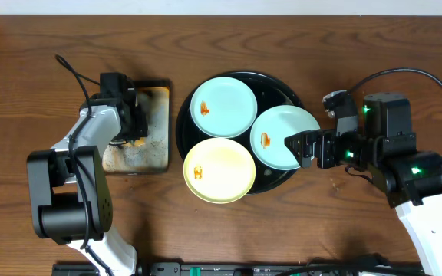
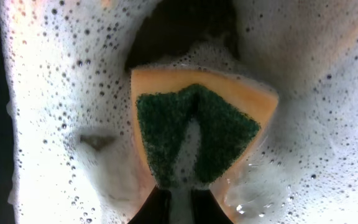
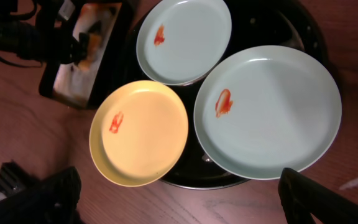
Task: Clean dirty plates on tray and stack at the side
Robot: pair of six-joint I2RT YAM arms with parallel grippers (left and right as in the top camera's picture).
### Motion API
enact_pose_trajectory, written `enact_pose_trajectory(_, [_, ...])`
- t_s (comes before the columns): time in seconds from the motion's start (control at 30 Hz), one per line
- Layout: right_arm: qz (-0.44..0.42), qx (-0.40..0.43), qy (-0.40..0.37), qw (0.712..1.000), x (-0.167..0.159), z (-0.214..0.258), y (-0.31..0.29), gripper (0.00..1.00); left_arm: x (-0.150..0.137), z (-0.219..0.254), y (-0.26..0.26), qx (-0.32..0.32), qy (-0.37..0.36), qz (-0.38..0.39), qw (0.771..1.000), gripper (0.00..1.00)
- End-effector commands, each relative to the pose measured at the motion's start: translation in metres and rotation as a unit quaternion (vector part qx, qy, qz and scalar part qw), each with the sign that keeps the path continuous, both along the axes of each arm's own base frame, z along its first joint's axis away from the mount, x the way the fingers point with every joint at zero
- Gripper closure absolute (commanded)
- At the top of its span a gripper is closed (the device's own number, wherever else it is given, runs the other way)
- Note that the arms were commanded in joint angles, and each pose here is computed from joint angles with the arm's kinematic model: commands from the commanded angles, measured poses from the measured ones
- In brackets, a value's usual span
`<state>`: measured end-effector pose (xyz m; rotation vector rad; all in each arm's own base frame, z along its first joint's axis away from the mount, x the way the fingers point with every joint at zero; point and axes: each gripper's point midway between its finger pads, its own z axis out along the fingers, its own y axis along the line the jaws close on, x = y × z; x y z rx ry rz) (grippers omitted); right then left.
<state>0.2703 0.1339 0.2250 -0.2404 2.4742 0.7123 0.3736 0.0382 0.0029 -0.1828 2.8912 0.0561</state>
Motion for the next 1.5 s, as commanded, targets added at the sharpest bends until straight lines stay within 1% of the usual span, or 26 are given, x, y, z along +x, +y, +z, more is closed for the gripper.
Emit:
enact_pose_trajectory(0.0, [0.005,0.009,-0.005,1.0,-0.001,0.007,0.005,0.01,-0.015,-0.005,0.0,-0.008,0.032,0.037,0.999,0.93])
enact_pose_trajectory(0.1, [0.005,0.008,-0.006,1.0,0.0,0.007,0.005,0.01,-0.006,0.025,0.001,-0.011,0.006,0.052,0.999,0.93])
enact_pose_trajectory(0.17, [0.004,0.006,-0.009,1.0,0.001,0.008,0.004,0.01,-0.001,0.055,0.001,-0.01,-0.022,0.055,0.998,0.92])
enact_pose_trajectory(0.27, [0.033,-0.014,-0.033,0.999,0.001,0.008,0.004,0.01,0.001,0.087,0.001,-0.011,-0.058,0.059,0.996,0.92])
enact_pose_trajectory(0.37, [0.01,-0.03,-0.037,0.999,0.011,0.005,-0.003,0.01,-0.001,0.114,-0.001,-0.01,-0.092,0.056,0.994,0.92])
enact_pose_trajectory(0.43, [0.009,-0.03,-0.032,0.999,0.014,0.003,-0.002,0.01,-0.002,0.118,-0.001,-0.01,-0.096,0.056,0.994,0.92])
enact_pose_trajectory(0.57, [0.009,-0.048,-0.023,0.999,0.026,0.008,0.001,0.01,-0.013,0.111,-0.003,-0.014,-0.07,0.066,0.995,0.92])
enact_pose_trajectory(0.73, [0.011,-0.055,-0.02,0.998,0.061,0.006,0.022,0.01,-0.014,0.114,-0.015,-0.015,-0.069,0.05,0.996,0.92])
enact_pose_trajectory(0.83, [0.001,-0.046,-0.007,0.999,0.09,-0.014,0.036,0.03,-0.013,0.117,-0.03,-0.017,-0.068,0.029,0.997,0.92])
enact_pose_trajectory(0.97, [0.0,-0.037,-0.007,0.999,0.132,-0.053,0.053,0.2,-0.009,0.126,-0.06,-0.02,-0.078,-0.011,0.997,0.92])
enact_pose_trajectory(1.07, [0.01,-0.041,-0.001,0.999,0.151,-0.088,0.066,0.19,-0.007,0.131,-0.079,-0.027,-0.085,-0.025,0.996,0.92])
enact_pose_trajectory(1.17, [0.019,-0.045,0.01,0.999,0.162,-0.123,0.079,0.23,-0.005,0.134,-0.1,-0.051,-0.092,-0.037,0.994,0.92])
enact_pose_trajectory(1.27, [0.036,-0.045,0.025,0.998,0.169,-0.169,0.096,0.29,0.002,0.143,-0.136,-0.119,-0.114,-0.053,0.985,0.92])
enact_pose_trajectory(1.37, [0.041,-0.049,0.035,0.997,0.169,-0.192,0.102,0.3,0.012,0.152,-0.156,-0.155,-0.139,-0.055,0.977,0.92])
enact_pose_trajectory(1.47, [0.042,-0.051,0.039,0.997,0.171,-0.203,0.103,0.35,0.021,0.161,-0.174,-0.168,-0.166,-0.073,0.969,0.92])
